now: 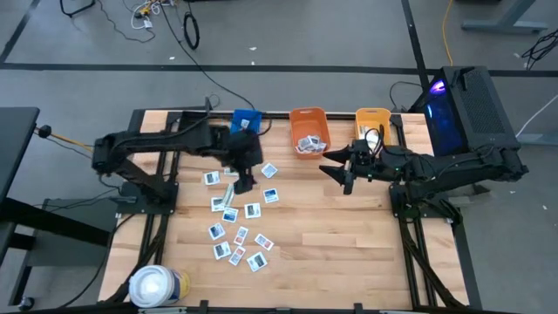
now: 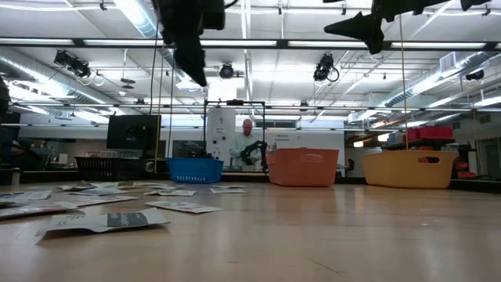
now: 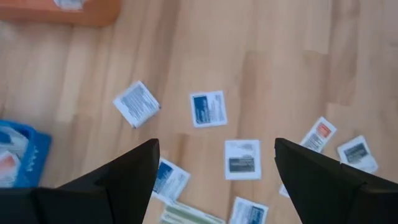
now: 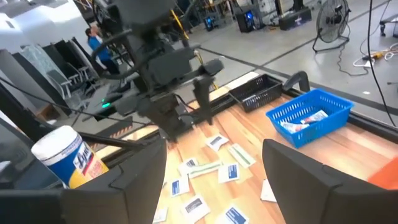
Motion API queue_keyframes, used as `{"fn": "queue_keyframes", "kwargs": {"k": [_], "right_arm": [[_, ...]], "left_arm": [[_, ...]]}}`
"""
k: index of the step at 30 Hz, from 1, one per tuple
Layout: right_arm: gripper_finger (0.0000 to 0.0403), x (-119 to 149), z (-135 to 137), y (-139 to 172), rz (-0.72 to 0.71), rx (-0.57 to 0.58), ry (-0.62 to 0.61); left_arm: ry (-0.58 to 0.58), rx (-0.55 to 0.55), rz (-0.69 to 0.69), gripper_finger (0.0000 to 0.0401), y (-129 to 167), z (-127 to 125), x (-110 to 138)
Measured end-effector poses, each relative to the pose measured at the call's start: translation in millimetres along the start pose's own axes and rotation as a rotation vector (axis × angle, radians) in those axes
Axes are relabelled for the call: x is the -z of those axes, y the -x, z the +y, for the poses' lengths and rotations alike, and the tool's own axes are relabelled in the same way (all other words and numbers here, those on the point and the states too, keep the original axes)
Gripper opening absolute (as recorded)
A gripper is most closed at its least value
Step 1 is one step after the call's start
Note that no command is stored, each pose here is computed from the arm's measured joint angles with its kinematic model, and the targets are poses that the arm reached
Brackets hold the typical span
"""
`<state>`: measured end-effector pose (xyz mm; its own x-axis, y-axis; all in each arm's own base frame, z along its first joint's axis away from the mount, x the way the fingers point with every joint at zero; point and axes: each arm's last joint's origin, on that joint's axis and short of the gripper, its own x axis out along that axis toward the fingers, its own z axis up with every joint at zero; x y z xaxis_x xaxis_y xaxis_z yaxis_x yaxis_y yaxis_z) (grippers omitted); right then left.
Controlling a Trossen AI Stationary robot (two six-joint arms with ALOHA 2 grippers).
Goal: Pick & Place First Aid Supplies
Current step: Put the towelette pack into the orange bin
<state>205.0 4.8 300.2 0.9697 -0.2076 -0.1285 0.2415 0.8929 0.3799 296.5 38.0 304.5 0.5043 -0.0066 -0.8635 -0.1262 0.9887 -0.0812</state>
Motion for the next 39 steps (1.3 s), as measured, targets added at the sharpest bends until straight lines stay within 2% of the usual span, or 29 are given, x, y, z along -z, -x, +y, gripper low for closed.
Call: {"fn": "queue_keyframes", "kwargs": {"k": [10,15,24,31,39], "right_arm": [[0.0267,13,-1,-18,0.056,0.027,0.006],[0.0267,21,-2,-27,0.09,0.042,-0.01],[0.0267,23,0,-32,0.086,0.021,0.007],[0.0267,25,0,-34,0.094,0.025,0.018],[0.0267,25,-1,-34,0.085,0.044,0.019]], "left_arm": [[-0.025,0.049,0.02,0.0323,5,-47,42],[-0.046,0.06,0.054,0.0323,3,-70,75],[-0.002,0.061,-0.001,0.0323,3,-82,133],[0.018,0.087,0.055,0.0323,-6,-91,160],[0.009,0.133,0.076,0.0323,-9,-119,174]]}}
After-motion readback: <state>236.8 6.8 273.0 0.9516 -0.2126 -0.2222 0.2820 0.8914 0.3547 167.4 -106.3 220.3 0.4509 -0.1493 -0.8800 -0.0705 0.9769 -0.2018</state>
